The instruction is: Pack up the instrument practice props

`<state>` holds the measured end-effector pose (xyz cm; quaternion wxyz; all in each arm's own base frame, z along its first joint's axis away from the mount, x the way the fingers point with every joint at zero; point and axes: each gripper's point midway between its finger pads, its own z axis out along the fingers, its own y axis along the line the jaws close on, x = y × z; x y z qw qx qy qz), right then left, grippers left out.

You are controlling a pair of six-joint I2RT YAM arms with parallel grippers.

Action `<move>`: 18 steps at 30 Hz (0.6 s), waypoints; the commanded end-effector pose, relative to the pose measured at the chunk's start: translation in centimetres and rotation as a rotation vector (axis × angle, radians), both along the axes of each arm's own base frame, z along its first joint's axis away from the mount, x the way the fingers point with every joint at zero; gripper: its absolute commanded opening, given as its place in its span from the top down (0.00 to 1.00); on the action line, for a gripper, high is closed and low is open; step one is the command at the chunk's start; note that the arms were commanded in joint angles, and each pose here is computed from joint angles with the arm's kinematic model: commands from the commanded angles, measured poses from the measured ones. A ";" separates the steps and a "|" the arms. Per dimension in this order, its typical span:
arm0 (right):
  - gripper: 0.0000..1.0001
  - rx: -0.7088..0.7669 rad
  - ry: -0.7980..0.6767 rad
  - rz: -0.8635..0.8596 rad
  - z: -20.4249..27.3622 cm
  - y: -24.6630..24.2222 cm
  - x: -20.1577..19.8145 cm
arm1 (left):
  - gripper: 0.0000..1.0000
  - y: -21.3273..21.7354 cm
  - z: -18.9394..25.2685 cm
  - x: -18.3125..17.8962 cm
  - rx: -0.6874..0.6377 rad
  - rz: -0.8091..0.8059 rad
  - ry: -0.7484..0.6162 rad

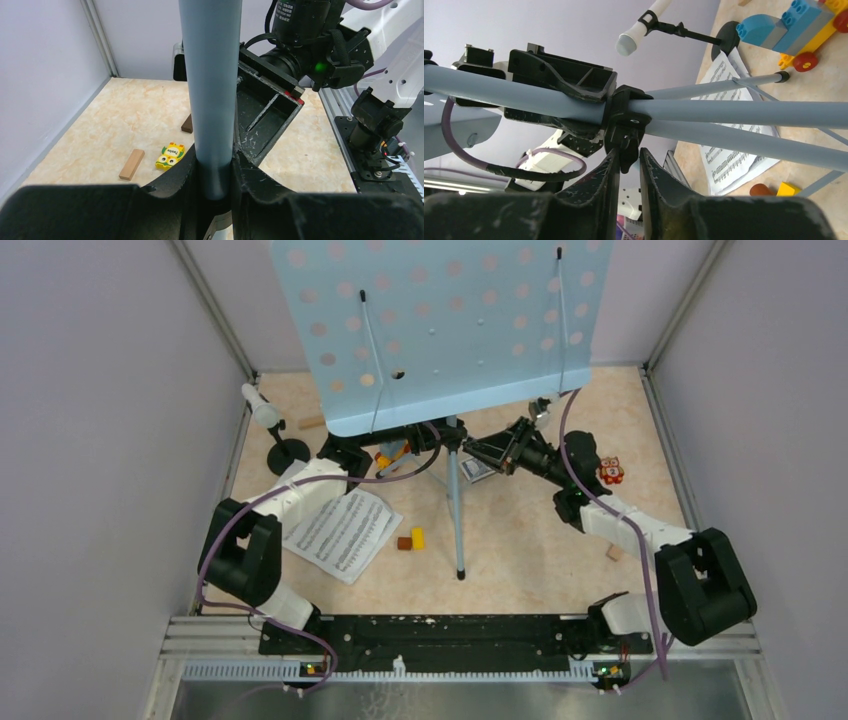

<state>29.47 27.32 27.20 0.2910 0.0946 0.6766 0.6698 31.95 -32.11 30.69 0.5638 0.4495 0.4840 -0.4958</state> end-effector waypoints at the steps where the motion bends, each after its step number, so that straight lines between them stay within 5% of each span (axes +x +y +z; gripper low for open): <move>1: 0.86 0.056 -0.107 0.009 3.1 0.7 0.5 | 1.00 1.9 -4.8 2.7 0.086 0.111 0.136; 3: 1.00 0.060 -0.116 0.022 3.1 0.9 0.4 | 1.00 1.9 -4.7 2.7 0.085 0.110 0.133; 7: 1.00 0.007 -0.203 0.034 2.7 1.6 0.0 | 1.00 1.9 -4.7 2.7 0.085 0.113 0.131; 18: 1.00 -0.568 -1.166 0.083 -1.0 4.2 -3.6 | 1.00 1.9 -4.6 2.6 0.083 0.109 0.131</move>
